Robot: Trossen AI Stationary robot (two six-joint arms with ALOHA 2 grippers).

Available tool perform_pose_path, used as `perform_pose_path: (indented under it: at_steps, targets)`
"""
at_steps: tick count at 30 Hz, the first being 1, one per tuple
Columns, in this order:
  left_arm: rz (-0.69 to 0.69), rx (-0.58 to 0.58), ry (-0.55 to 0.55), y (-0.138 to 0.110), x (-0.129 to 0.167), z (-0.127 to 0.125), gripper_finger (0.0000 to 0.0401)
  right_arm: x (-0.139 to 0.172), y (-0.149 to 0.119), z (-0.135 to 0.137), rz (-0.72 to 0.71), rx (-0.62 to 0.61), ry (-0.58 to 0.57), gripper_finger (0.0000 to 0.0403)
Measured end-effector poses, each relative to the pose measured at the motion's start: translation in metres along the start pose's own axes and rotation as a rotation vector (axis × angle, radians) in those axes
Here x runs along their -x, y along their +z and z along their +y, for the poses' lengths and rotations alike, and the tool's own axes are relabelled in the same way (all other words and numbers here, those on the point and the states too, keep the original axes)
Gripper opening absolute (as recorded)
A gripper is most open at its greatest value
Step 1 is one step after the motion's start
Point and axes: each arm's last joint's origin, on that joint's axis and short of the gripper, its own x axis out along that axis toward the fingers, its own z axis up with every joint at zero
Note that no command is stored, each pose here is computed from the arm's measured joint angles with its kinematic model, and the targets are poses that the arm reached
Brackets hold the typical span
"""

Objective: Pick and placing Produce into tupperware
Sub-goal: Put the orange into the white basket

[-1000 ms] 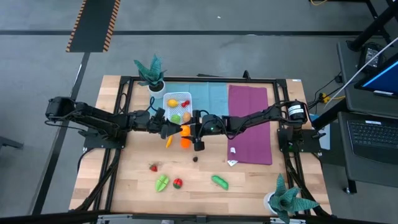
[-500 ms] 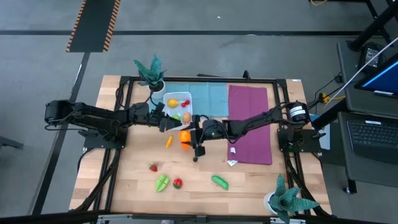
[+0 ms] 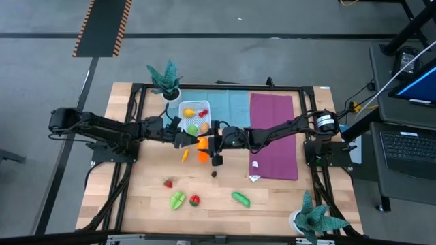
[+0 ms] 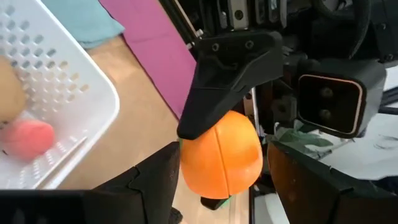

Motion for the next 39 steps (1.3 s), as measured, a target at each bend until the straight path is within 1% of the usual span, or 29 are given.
perform_pose_path:
  at_steps: [6,10,14,23,39]
  targets:
    - [-0.003,0.019,0.004,-0.007,-0.001,-0.004,0.0234,0.0,0.001,0.0,-0.013,0.001,-0.003,0.0251]
    - [-0.027,0.018,0.033,-0.011,-0.003,-0.004,0.0234,0.0,0.0,-0.001,-0.011,0.001,-0.005,0.025]
    - [-0.011,0.017,0.046,-0.014,-0.009,-0.004,0.0234,0.0,-0.001,0.0,-0.002,0.002,-0.002,0.025]
    - [0.006,0.017,0.062,-0.015,-0.02,-0.004,0.0234,0.0,-0.003,0.001,0.013,0.005,0.002,0.025]
    - [0.01,0.015,0.057,-0.016,-0.021,-0.004,0.0234,0.0,-0.003,0.001,0.005,0.007,0.002,0.0251]
